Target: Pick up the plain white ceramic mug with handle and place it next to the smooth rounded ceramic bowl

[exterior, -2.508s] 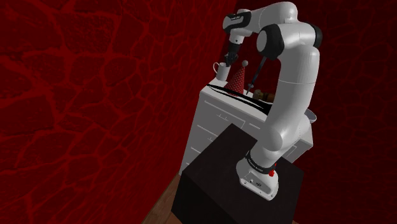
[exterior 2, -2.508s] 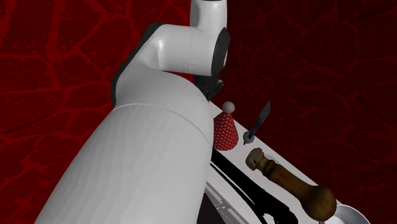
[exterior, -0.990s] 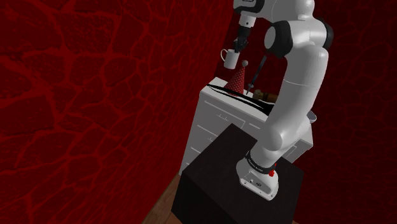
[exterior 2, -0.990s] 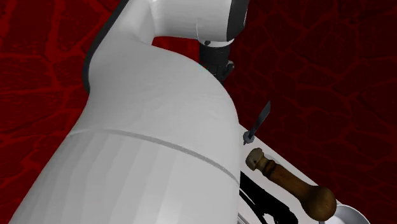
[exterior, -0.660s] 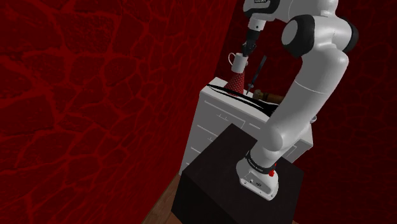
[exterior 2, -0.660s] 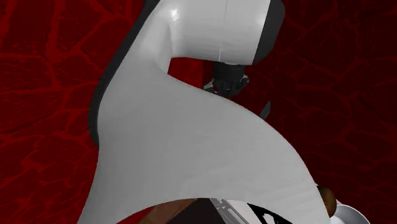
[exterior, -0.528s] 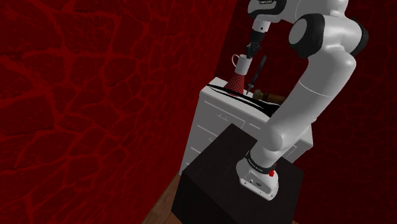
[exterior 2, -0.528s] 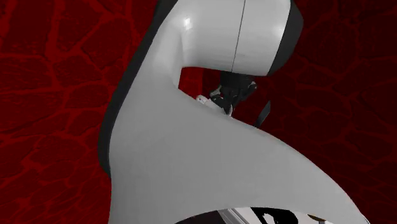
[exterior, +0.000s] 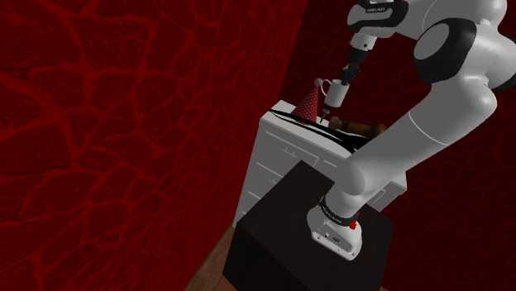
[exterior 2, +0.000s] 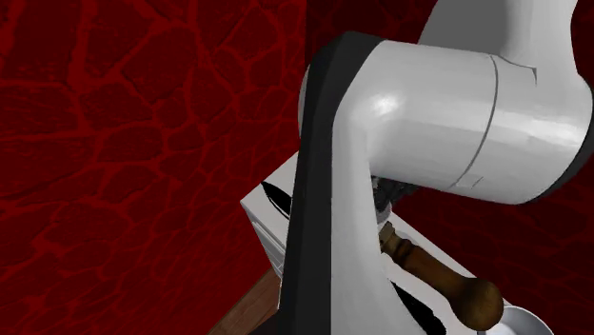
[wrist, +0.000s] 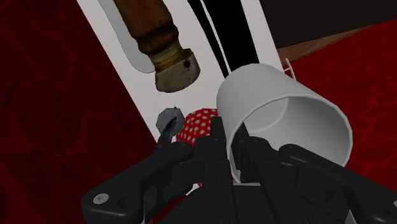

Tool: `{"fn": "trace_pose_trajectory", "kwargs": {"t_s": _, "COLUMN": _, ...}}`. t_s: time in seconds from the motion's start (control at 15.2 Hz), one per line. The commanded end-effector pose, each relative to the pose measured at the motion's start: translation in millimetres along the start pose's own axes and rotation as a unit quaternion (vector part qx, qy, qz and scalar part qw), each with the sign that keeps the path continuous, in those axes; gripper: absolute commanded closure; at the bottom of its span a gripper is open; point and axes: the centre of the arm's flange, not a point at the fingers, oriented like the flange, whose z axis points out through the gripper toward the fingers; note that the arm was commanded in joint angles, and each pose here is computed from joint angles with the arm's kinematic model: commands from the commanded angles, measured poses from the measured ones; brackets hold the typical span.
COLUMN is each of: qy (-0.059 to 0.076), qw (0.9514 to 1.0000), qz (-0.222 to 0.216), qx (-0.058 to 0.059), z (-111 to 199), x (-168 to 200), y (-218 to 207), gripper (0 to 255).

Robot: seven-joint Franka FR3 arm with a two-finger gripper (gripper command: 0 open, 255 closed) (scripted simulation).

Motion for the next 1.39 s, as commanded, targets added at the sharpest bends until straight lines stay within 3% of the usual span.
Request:
{"fn": "trace_pose_trajectory", "kwargs": {"t_s": 0.0, "qy": 0.000, "qw": 1.0000, "qz": -0.001, "qx": 0.000, "z": 5, "x": -26, "y": 6, "gripper": 255}}
{"fn": "trace_pose_trajectory", "kwargs": {"t_s": 1.32, "qy": 0.000, "qw": 1.0000, "qz": -0.001, "qx": 0.000, "z": 27, "x": -280, "y": 74, "gripper": 255}}
